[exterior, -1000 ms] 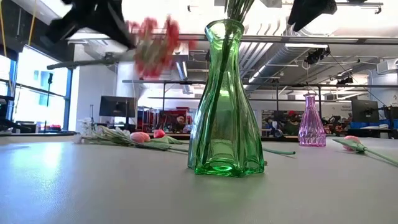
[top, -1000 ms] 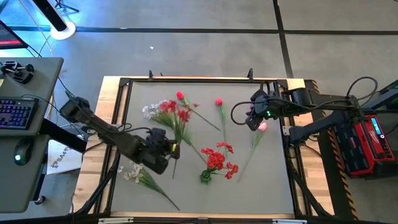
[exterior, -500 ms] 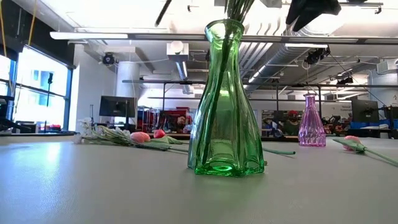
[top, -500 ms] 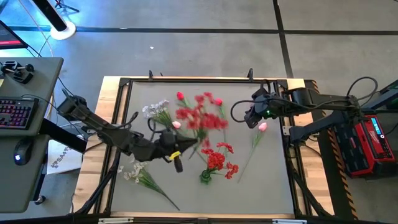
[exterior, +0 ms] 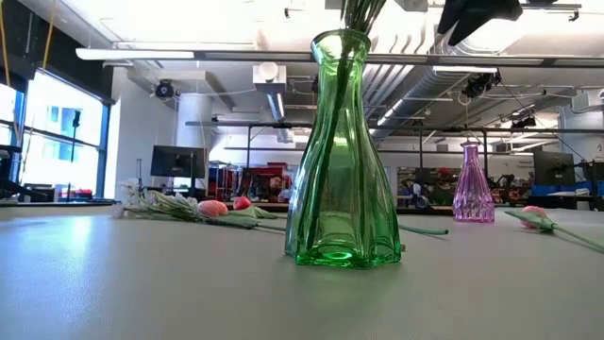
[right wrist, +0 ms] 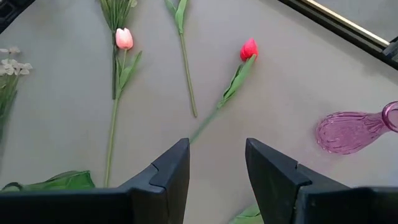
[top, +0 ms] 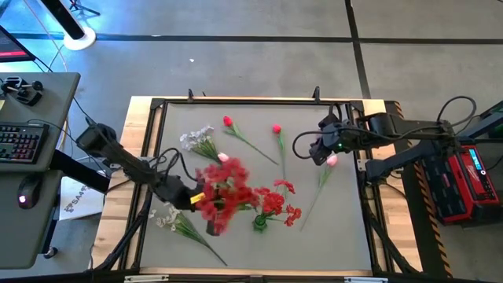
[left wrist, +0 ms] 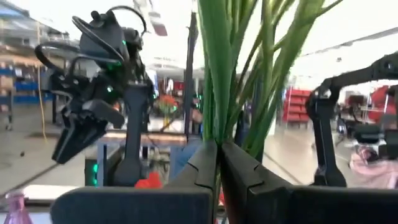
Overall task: Sort flowers into vase by color
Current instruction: Put the red flowers into the green vase
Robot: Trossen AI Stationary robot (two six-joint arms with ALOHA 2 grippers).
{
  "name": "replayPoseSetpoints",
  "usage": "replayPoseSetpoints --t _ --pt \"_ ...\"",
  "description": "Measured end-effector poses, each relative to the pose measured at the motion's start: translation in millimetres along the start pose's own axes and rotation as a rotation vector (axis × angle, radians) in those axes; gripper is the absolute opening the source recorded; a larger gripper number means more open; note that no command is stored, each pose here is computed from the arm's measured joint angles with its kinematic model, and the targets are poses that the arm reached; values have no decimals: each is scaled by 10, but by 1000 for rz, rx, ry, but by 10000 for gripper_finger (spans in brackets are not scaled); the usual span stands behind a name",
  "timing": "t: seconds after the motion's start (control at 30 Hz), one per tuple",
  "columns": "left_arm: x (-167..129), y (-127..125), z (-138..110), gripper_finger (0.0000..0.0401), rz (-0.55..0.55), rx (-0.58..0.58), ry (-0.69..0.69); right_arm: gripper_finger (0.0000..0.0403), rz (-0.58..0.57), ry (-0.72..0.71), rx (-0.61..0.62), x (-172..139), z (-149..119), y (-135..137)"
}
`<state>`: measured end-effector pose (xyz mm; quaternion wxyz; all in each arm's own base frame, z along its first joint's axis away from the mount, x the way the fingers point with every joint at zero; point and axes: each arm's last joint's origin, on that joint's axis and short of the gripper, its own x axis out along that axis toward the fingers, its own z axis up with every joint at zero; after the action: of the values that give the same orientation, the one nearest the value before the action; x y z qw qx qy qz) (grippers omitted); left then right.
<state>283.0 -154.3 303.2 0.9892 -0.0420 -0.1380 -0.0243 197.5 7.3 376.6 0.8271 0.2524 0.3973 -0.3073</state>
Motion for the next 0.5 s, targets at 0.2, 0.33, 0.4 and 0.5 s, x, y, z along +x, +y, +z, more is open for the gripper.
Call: replayPoseSetpoints --t 0.2,0.33,0.4,0.5 --pt "43 -57 -300 0 -45 29 35 145 22 9 27 -24 -51 47" --pt "63 -80 -430 0 -52 34 62 145 41 24 47 -38 -82 75" --pt "70 -85 -456 0 -51 31 54 145 47 28 49 -46 -97 87" --pt "81 -88 -497 0 -49 37 48 145 54 31 56 -55 -115 102"
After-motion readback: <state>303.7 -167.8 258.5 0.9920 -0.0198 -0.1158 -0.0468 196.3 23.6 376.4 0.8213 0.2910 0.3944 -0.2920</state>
